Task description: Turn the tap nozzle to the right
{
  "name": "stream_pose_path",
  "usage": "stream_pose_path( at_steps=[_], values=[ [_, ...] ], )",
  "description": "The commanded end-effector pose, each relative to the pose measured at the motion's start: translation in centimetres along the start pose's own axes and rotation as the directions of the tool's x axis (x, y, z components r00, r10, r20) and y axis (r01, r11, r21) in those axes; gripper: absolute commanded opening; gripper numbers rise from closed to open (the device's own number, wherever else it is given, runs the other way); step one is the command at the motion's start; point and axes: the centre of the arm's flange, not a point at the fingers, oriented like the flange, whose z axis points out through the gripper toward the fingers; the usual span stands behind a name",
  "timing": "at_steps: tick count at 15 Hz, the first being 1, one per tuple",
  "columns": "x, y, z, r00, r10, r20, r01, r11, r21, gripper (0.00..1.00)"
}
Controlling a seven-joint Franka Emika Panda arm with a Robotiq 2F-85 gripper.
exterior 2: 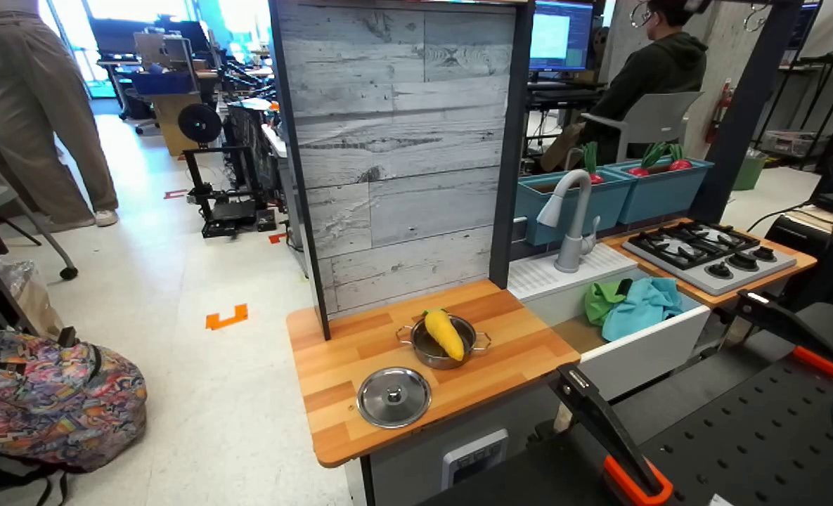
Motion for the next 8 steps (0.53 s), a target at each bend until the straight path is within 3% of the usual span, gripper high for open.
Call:
stream_pose_path(
  at_steps=[1,8],
  values=[
    [0.0,-0.3,-0.3,1.000,-0.020,-0.010,0.020,1.000,-0.012,1.00],
    [6.1,-0.7,2.1,0.987,0.136,-0.081,-0.140,0.989,-0.043,1.00]
  ],
)
